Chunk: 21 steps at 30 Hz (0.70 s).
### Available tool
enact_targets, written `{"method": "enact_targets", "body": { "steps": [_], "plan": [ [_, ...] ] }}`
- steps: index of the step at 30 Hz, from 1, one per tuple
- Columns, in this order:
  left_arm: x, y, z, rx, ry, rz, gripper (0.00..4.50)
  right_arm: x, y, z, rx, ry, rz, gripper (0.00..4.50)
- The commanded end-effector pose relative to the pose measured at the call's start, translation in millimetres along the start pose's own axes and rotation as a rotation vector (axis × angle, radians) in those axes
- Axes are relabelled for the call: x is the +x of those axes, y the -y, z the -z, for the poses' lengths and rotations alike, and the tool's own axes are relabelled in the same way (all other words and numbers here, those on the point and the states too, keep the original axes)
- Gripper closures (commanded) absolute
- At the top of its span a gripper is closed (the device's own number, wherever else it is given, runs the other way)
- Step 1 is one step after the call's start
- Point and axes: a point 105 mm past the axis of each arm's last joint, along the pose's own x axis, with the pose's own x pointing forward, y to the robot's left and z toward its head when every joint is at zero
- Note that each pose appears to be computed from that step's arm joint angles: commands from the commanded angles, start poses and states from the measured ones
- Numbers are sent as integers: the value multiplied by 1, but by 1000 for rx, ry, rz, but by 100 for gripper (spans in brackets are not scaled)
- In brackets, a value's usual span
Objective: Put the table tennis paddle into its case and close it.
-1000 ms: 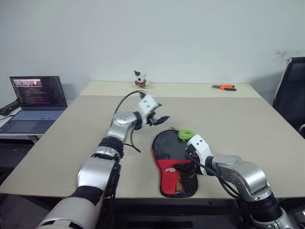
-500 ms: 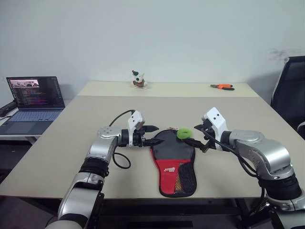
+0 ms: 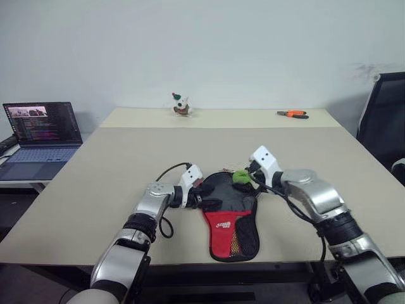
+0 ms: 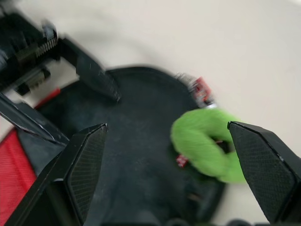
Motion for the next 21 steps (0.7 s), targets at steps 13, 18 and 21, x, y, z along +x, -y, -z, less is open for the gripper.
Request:
{"method": "enact_targets", "body": {
  "steps": [13,18,21],
  "plan": [
    [-1,5,-2,48,3,32,91,30,32,1,71,29,131,39],
    [2,9,-3,92,-3,54,91,30,35,0,85,33,141,196],
    [5,13,-5,117,-1,77,91,31,35,-1,91,35,143,304]
  ]
}}
